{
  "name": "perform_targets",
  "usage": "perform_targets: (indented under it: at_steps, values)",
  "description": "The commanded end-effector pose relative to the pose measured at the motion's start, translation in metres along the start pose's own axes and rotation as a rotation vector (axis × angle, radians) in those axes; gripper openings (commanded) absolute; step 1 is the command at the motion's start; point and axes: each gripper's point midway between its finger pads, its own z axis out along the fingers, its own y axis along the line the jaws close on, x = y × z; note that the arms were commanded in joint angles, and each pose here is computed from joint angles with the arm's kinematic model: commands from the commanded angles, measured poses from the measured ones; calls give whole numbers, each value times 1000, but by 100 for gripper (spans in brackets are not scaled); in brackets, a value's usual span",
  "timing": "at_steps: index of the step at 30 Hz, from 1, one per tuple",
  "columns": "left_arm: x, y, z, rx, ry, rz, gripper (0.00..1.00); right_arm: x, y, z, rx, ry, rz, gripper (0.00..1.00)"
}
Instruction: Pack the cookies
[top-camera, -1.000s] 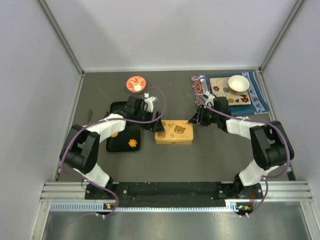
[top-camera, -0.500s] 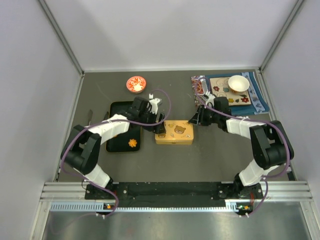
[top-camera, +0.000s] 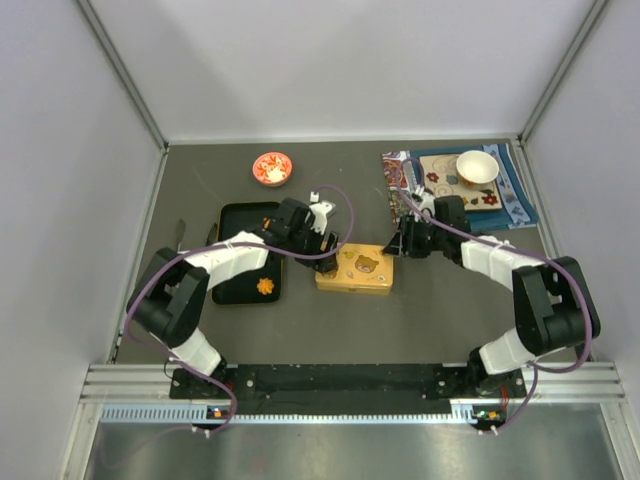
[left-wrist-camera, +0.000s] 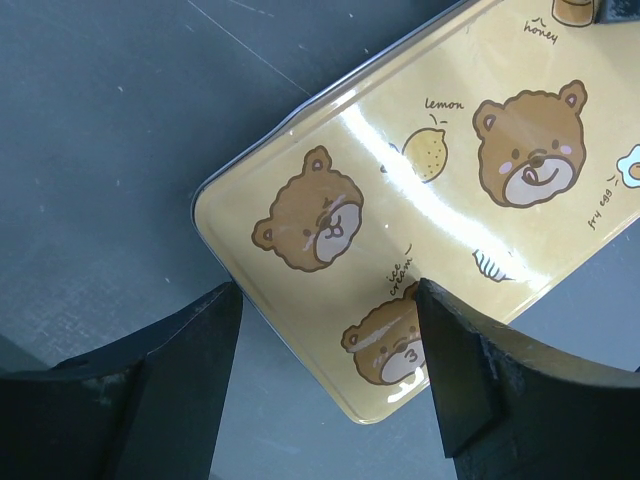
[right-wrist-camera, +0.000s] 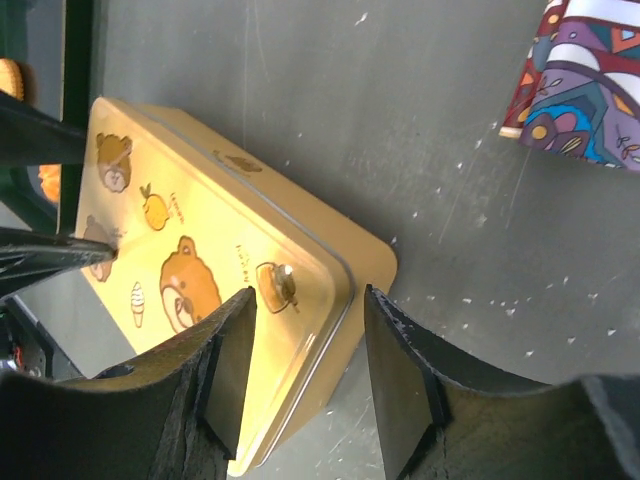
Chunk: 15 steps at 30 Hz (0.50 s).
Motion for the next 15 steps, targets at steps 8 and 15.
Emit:
perform_targets:
  at_steps: [8,15]
  values:
    - [17,4,8,-31,44,27,74,13,28,-28,-112,45,-40,50]
    - [14,4,6,-35,31,37,74,40,23,-32,-116,131,-61,51]
